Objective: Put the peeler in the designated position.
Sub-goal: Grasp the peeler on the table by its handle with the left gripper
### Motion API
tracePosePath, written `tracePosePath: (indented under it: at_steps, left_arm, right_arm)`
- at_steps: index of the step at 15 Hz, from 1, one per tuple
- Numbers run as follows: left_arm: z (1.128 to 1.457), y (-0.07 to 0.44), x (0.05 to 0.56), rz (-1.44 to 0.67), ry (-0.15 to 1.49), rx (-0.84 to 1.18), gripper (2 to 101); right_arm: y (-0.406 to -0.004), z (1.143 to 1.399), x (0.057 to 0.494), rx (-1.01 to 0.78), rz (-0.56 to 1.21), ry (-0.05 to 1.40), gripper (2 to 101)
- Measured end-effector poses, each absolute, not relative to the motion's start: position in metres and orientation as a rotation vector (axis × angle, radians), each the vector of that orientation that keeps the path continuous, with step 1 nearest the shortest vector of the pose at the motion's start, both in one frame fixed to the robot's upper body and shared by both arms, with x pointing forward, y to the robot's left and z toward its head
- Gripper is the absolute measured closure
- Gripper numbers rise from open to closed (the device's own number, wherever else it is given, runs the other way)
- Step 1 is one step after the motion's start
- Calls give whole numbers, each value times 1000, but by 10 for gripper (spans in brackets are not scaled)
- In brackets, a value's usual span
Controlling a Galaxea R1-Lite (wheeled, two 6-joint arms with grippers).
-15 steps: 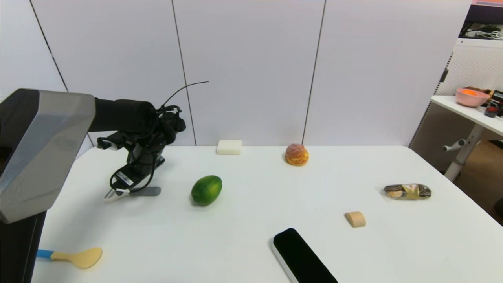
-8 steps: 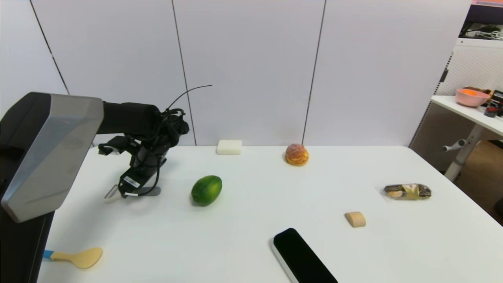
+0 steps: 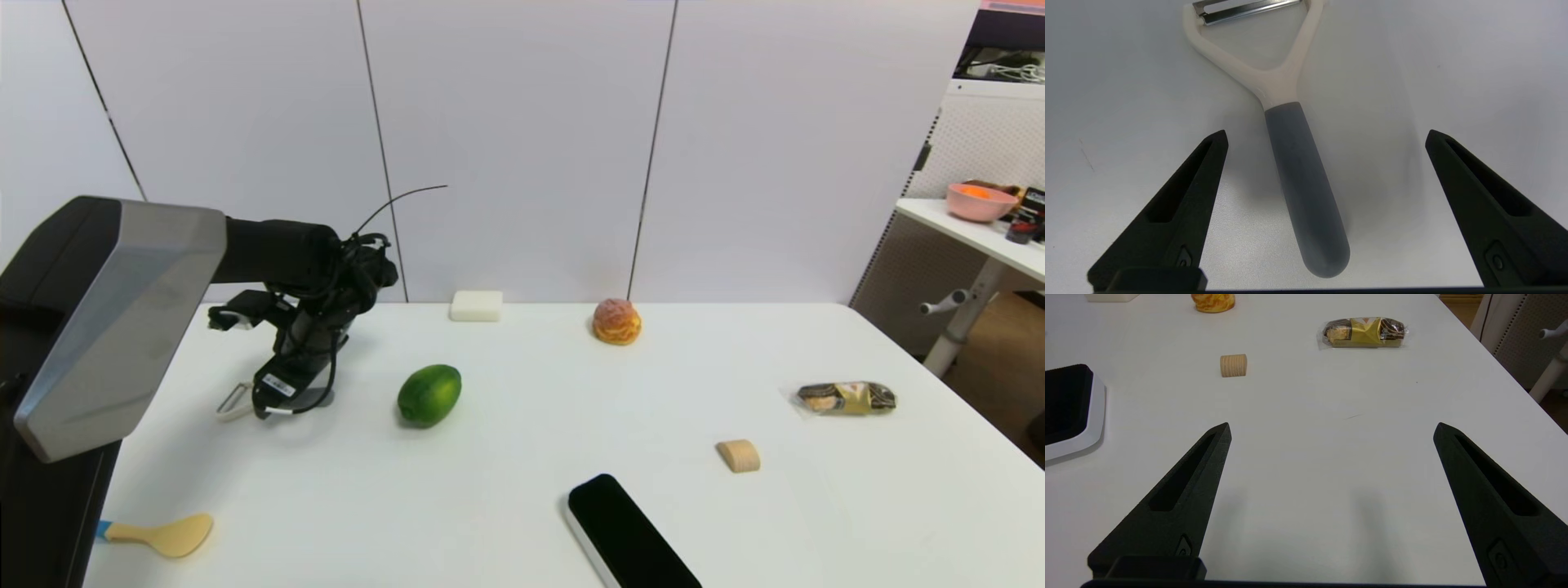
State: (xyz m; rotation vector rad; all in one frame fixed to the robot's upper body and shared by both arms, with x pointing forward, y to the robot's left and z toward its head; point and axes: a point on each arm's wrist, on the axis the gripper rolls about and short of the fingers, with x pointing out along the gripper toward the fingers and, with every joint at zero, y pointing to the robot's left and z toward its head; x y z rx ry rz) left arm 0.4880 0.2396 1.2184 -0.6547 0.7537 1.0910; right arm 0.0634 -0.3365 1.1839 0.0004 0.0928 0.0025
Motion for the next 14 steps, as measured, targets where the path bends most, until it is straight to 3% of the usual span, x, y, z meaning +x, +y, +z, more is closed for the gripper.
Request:
tracePosePath:
  at_steps: [14]
  left_arm:
    - [1210,239,490,1091,786,-630,53]
  right_arm:
    - [-336,1184,63,0,3,93,43]
